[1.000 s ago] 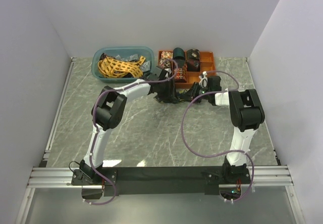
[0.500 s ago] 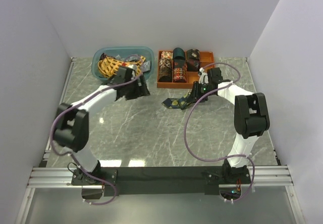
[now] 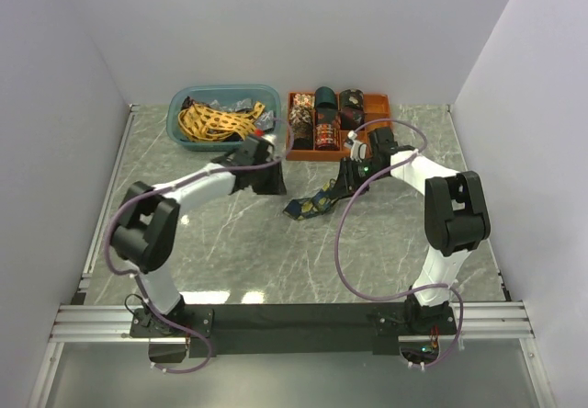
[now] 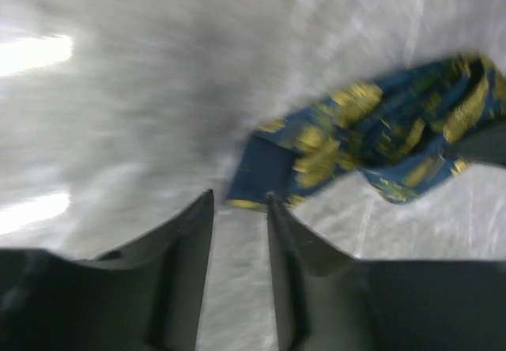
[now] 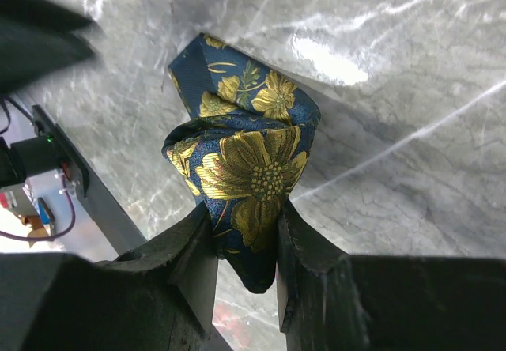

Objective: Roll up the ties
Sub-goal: Roll the tie

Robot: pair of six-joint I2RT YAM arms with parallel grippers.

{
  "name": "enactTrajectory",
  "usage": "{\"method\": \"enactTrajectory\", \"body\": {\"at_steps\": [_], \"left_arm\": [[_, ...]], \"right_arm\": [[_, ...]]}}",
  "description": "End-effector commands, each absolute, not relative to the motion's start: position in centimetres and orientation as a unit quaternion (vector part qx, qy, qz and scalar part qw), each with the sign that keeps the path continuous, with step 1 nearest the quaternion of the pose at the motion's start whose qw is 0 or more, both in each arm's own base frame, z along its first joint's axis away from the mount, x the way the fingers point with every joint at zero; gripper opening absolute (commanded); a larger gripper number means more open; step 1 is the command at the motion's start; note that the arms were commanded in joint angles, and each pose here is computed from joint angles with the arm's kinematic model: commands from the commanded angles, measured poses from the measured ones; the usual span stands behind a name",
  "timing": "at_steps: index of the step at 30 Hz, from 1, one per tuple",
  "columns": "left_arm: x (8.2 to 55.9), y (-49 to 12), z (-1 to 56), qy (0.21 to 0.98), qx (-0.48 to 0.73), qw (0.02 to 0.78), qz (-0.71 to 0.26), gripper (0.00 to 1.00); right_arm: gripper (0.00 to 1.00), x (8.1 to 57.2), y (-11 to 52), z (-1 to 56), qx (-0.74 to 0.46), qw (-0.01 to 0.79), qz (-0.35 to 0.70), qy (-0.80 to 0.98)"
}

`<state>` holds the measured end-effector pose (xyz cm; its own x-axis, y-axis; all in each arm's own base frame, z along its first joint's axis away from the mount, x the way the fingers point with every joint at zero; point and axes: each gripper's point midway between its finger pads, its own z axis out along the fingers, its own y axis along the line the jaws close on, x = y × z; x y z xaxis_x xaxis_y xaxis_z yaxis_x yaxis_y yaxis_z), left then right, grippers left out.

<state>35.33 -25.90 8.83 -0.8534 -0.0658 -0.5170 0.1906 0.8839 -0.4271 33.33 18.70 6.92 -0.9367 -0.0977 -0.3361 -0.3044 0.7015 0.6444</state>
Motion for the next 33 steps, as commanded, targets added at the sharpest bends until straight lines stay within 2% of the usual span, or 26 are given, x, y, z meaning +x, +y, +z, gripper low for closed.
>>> {"method": "enactTrajectory", "body": {"at_steps": [1,2,6,16,20,33], "left_arm": [[34.9,-29.8,9.4,0.921,0.078,0.268,-0.272,0.34],[34.8,-30.1,8.5,0.925,0.081,0.259,-0.268,0.25],[34.7,-31.0,7.3,0.929,0.096,0.248,-0.256,0.18],[33.4,-30.2,2.2,0.954,0.086,0.187,-0.217,0.14],[31.7,-28.7,-0.1,0.967,0.071,0.153,-0.191,0.08],[30.0,-26.4,-1.9,0.979,0.058,0.127,-0.152,0.02]], "right_arm": [[0.00,34.1,19.4,8.0,-0.124,0.165,0.396,0.895],[0.00,34.2,19.5,8.0,-0.119,0.166,0.399,0.894],[0.00,34.0,19.7,7.6,-0.115,0.163,0.407,0.891],[0.00,34.5,19.9,6.5,-0.091,0.162,0.412,0.892],[0.00,35.5,19.4,6.2,-0.046,0.169,0.410,0.895],[0.00,37.1,15.9,4.7,0.048,0.179,0.346,0.920]]}}
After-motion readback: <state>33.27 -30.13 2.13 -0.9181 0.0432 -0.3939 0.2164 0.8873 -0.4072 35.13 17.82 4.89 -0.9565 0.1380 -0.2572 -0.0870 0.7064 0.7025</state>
